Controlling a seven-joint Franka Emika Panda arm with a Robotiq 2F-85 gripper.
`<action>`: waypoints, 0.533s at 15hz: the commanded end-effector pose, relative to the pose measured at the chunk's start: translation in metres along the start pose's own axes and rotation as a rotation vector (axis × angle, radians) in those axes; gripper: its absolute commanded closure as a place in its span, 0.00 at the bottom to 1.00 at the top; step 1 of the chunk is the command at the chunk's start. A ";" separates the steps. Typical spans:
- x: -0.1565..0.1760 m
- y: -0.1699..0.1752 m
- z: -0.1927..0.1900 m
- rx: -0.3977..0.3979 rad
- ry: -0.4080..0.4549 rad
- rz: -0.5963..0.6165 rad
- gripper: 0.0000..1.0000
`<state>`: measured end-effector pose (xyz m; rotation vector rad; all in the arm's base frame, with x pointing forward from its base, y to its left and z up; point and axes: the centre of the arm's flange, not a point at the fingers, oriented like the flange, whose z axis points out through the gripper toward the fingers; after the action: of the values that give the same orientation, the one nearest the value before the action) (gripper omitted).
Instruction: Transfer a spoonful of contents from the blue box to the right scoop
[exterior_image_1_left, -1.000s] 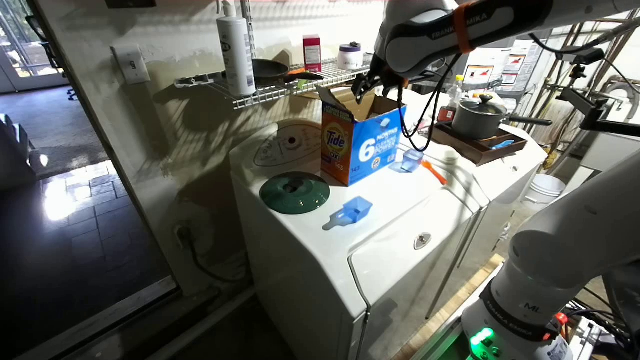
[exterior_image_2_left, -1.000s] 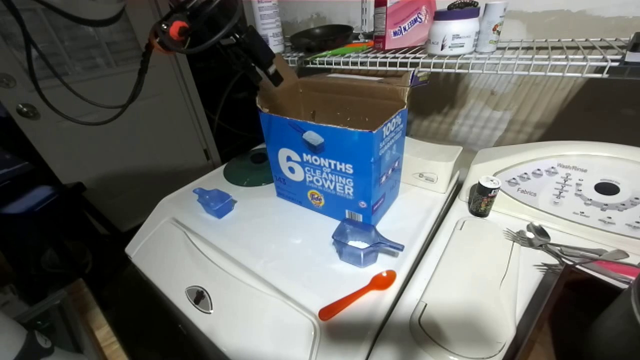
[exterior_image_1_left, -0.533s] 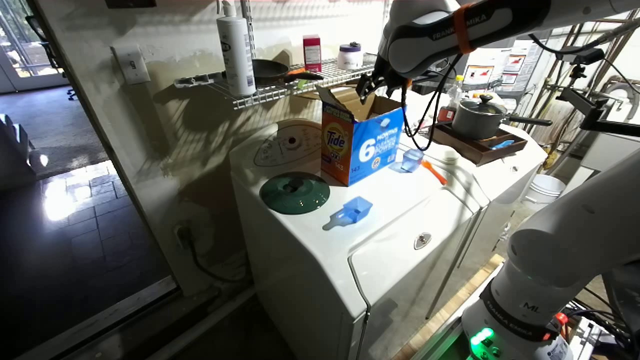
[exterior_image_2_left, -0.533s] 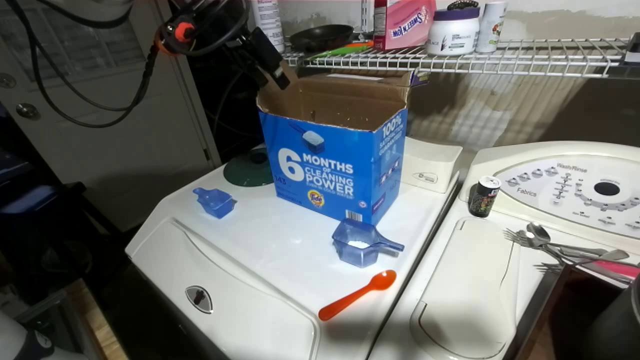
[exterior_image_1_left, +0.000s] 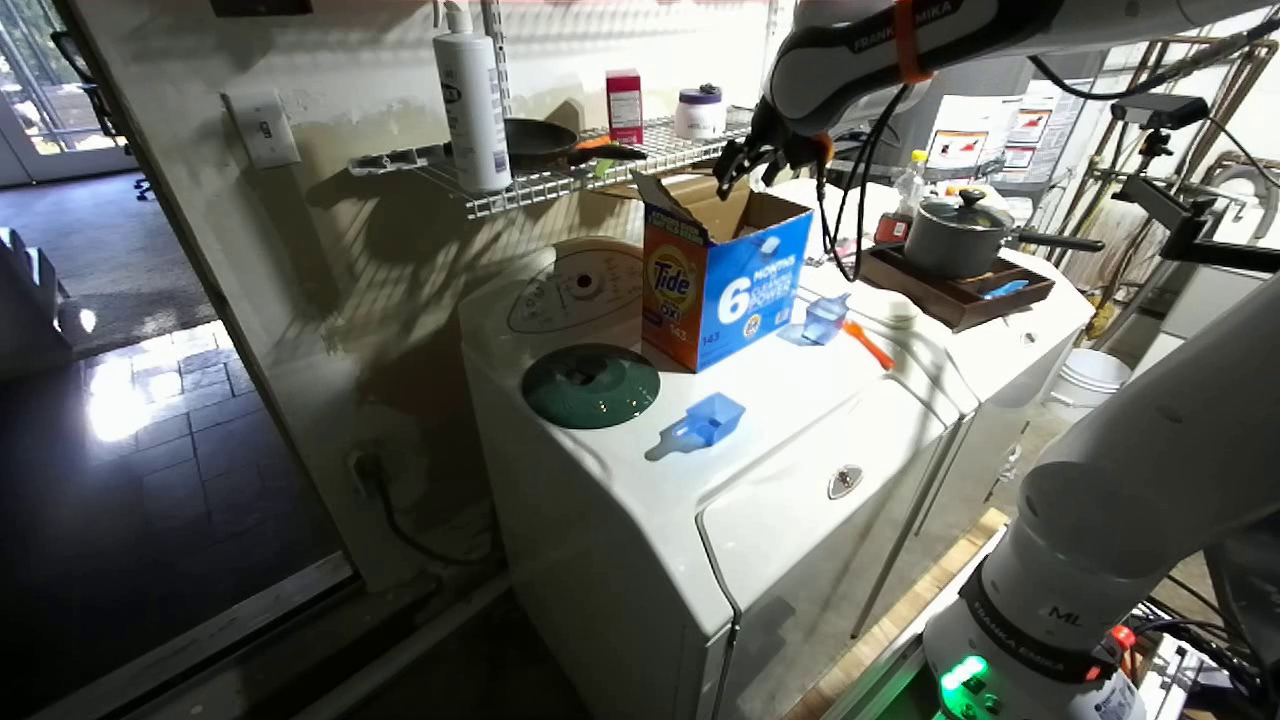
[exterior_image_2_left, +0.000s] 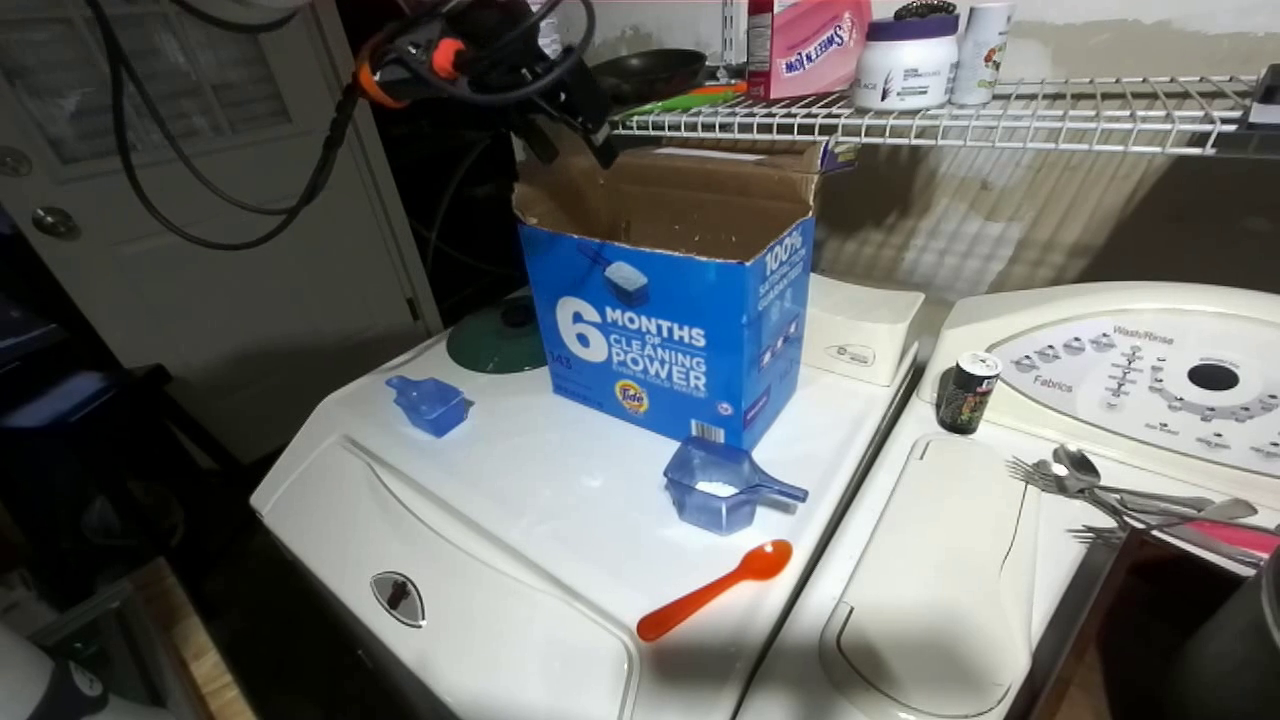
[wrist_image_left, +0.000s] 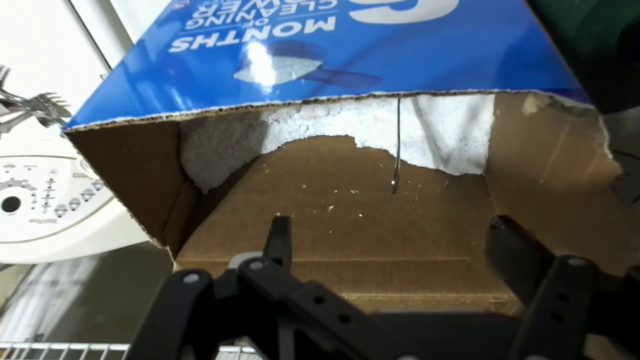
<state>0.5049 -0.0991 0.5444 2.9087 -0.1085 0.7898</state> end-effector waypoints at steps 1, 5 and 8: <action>0.033 0.016 0.021 0.113 -0.024 -0.090 0.00; 0.053 0.013 0.033 0.173 -0.060 -0.159 0.00; 0.061 0.007 0.045 0.189 -0.149 -0.184 0.00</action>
<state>0.5516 -0.1107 0.5351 3.0487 0.1769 0.6877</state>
